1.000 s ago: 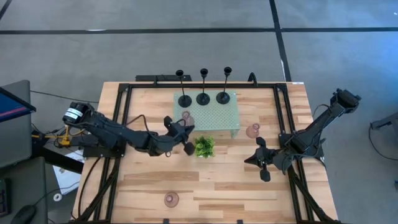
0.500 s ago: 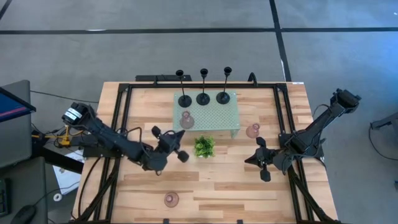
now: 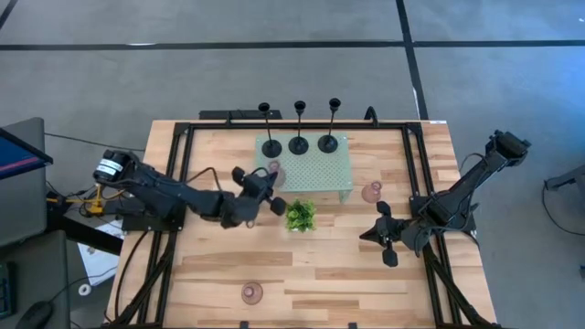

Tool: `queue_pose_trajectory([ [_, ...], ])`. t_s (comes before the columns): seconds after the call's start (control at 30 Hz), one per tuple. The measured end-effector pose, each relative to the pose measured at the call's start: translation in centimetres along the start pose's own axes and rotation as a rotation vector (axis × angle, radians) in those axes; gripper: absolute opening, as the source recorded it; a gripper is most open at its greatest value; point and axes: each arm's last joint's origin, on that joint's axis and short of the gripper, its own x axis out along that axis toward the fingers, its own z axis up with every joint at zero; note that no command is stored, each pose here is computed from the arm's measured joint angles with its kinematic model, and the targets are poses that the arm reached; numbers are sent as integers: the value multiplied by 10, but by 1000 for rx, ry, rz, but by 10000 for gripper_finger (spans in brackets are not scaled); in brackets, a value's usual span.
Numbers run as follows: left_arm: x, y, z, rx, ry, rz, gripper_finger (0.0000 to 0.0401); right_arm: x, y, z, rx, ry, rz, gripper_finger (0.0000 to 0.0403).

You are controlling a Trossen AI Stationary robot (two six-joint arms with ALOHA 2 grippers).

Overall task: Pick & Place candle stick holders
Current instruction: Put the top pink glass candle holder on the shelf

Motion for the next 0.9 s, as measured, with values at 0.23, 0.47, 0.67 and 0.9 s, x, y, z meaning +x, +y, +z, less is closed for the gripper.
queue_pose_trajectory([
  [0.23,23,2,-12,2,47,-20,2,0,0,0,0,0,0,0],
  [0.47,11,-4,-16,48,17,53,2,0,0,0,-1,2,-1,0],
  [0.67,-7,-5,-14,116,-60,242,2,0,0,0,-2,3,-2,0],
  [0.9,13,2,-17,134,-46,290,2,0,0,0,-3,4,-4,0],
])
